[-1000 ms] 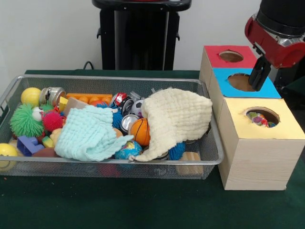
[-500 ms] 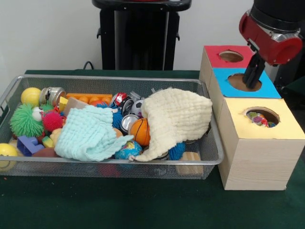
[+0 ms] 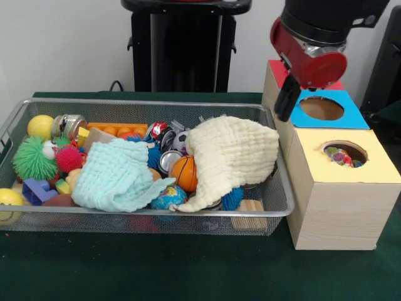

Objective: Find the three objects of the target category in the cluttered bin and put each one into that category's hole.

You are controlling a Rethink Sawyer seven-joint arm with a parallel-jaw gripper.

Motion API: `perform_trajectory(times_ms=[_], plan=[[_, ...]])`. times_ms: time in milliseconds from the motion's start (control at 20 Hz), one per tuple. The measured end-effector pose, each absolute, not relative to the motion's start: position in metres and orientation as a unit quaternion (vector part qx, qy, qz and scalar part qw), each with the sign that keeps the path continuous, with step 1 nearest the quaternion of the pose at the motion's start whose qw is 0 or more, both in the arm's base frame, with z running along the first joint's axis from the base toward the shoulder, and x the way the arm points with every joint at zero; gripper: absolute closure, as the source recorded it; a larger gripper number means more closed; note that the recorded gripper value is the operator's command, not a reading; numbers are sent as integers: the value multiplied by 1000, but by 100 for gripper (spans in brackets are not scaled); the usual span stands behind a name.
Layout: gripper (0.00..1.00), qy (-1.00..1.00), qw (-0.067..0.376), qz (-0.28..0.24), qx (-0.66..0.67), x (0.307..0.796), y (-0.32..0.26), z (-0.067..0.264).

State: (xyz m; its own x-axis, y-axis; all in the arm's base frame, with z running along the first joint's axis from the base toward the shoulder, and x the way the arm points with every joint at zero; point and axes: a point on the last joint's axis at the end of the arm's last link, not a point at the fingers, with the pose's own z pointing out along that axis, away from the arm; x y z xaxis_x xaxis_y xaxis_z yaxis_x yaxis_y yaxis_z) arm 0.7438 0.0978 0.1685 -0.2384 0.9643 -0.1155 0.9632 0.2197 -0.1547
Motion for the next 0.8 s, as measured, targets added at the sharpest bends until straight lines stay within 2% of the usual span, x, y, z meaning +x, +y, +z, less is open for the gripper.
perform_trajectory(times_ms=[450,800], plan=[[100,-767,-15,88,-635,763,41,172],[100,-761,-14,81,-643,768,24,166]])
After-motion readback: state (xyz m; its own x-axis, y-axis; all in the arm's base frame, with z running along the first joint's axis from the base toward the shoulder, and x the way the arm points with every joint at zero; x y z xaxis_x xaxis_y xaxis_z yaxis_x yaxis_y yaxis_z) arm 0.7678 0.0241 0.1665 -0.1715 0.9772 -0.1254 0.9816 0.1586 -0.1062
